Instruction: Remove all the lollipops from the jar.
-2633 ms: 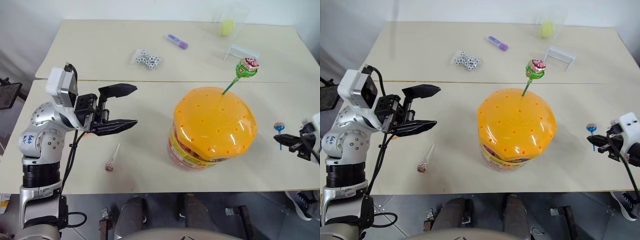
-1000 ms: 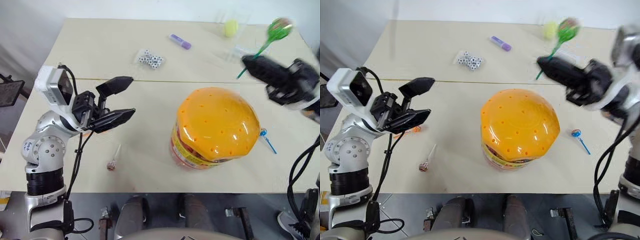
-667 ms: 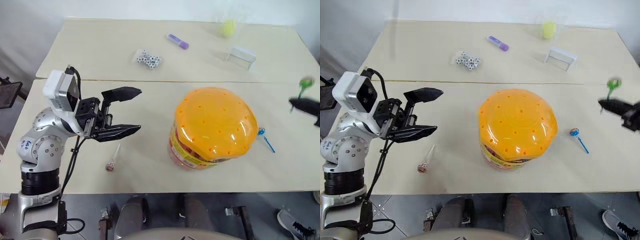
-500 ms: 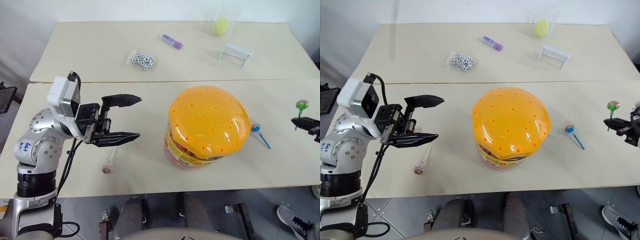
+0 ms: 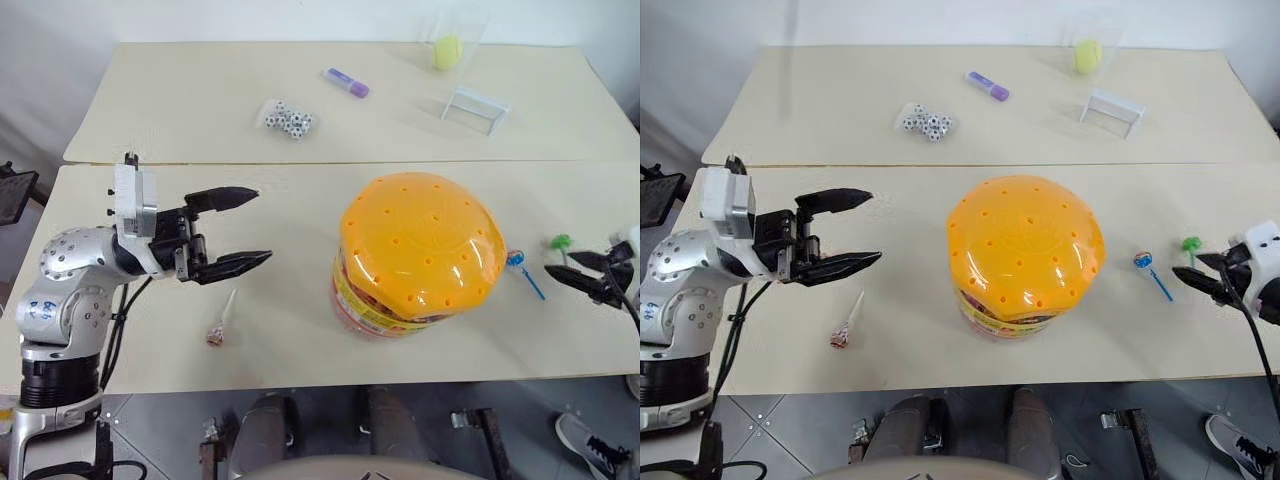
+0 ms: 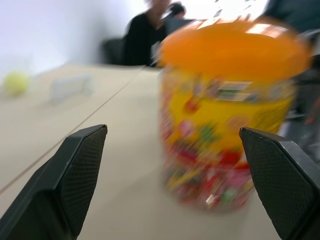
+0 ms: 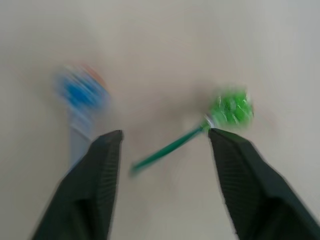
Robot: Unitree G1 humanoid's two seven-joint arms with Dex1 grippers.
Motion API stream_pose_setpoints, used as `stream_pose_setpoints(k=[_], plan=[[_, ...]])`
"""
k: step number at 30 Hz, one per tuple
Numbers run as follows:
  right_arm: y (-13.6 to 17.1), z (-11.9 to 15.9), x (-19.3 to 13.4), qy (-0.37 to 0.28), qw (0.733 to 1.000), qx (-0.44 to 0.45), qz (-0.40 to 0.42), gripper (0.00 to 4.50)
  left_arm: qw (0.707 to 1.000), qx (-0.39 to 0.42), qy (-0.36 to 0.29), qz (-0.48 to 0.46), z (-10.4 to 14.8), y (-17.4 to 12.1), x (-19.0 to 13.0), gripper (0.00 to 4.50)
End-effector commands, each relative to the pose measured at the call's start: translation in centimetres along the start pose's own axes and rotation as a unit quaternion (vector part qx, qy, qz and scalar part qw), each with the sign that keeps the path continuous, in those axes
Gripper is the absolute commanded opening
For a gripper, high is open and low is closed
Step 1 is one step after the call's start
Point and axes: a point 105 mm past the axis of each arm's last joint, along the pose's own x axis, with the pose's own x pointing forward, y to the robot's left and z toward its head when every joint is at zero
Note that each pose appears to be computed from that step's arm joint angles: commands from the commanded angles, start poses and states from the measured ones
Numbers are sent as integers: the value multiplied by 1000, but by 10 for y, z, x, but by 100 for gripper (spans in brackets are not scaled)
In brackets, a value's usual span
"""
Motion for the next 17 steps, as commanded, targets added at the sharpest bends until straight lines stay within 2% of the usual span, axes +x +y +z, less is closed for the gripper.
stream_pose_setpoints(k=[1, 2, 3, 4, 7, 11, 14, 17], plan=[[32, 80, -6, -189, 971, -112, 93, 406, 997, 25, 13, 67, -3, 16, -16, 450], [38, 90, -7, -219, 961, -130, 104, 438, 996, 25, 14, 79, -4, 19, -19, 450], [40, 95, -8, -235, 956, -140, 108, 445, 996, 26, 13, 85, -5, 20, -21, 450], [49, 95, -4, -224, 951, -161, 138, 445, 994, 28, 24, 100, -9, 24, -26, 450], [74, 93, 12, -198, 940, -155, 231, 445, 986, 25, 42, 157, -20, 34, -41, 450], [83, 92, 24, -211, 927, -186, 250, 445, 982, 20, 44, 185, -23, 35, -47, 450], [94, 78, 27, -179, 905, -255, 290, 445, 978, 13, 48, 204, -25, 32, -52, 450], [87, 89, 34, -210, 914, -237, 254, 445, 969, 16, 45, 243, -21, 32, -61, 450]])
